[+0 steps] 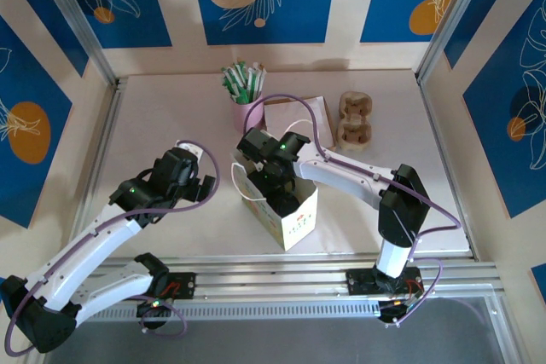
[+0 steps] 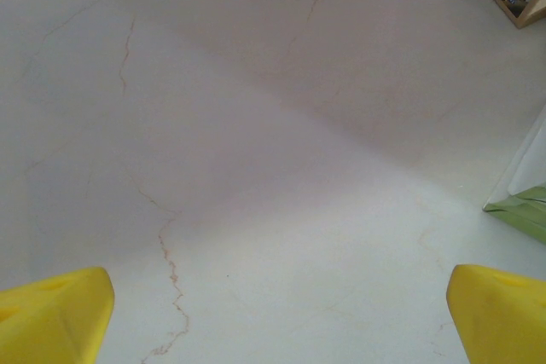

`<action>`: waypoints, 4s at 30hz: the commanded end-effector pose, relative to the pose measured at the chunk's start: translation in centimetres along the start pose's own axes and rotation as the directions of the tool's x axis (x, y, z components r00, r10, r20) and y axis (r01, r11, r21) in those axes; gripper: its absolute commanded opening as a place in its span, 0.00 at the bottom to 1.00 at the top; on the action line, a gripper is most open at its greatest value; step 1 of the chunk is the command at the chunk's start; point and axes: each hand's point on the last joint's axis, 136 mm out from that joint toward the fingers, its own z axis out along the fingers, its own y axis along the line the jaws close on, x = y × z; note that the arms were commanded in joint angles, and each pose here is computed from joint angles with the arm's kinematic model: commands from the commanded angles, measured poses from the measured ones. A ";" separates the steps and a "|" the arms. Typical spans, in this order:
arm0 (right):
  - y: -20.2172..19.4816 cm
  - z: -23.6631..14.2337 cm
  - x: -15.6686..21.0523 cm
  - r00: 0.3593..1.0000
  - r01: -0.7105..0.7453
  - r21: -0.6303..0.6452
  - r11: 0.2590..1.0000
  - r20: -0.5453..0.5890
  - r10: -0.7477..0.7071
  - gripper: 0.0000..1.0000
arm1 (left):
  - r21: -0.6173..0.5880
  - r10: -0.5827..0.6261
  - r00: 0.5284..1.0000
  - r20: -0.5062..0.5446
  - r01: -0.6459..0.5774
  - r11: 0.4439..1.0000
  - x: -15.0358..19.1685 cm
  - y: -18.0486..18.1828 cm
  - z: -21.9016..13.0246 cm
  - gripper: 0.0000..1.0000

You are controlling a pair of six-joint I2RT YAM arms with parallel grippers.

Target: Pack the takeout coffee

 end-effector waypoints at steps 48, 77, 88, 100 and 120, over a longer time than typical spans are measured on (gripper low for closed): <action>-0.2 -9.8 -0.2 0.998 0.059 0.015 0.998 0.033 -0.060 0.99 | -0.016 -0.004 1.000 -0.005 0.004 1.000 0.3 0.4 0.3 1.00; -1.1 -23.2 -2.4 0.913 0.070 -0.042 0.997 0.406 -0.047 0.99 | -0.025 -0.004 1.000 -0.011 0.003 1.000 0.4 0.6 0.4 1.00; -4.4 -26.5 -1.5 0.817 -0.034 -0.165 0.986 0.563 0.122 0.99 | -0.030 -0.010 1.000 0.001 0.010 1.000 0.3 0.7 0.2 1.00; -8.7 -25.9 0.1 0.781 -0.174 -0.237 0.956 0.558 0.281 0.99 | -0.027 -0.059 0.995 0.082 0.061 0.998 -1.2 1.5 -1.7 1.00; -13.3 -25.2 2.3 0.704 -0.298 -0.354 0.887 0.545 0.455 0.99 | 0.034 -0.087 0.982 0.167 0.082 0.996 -6.9 1.8 -5.8 1.00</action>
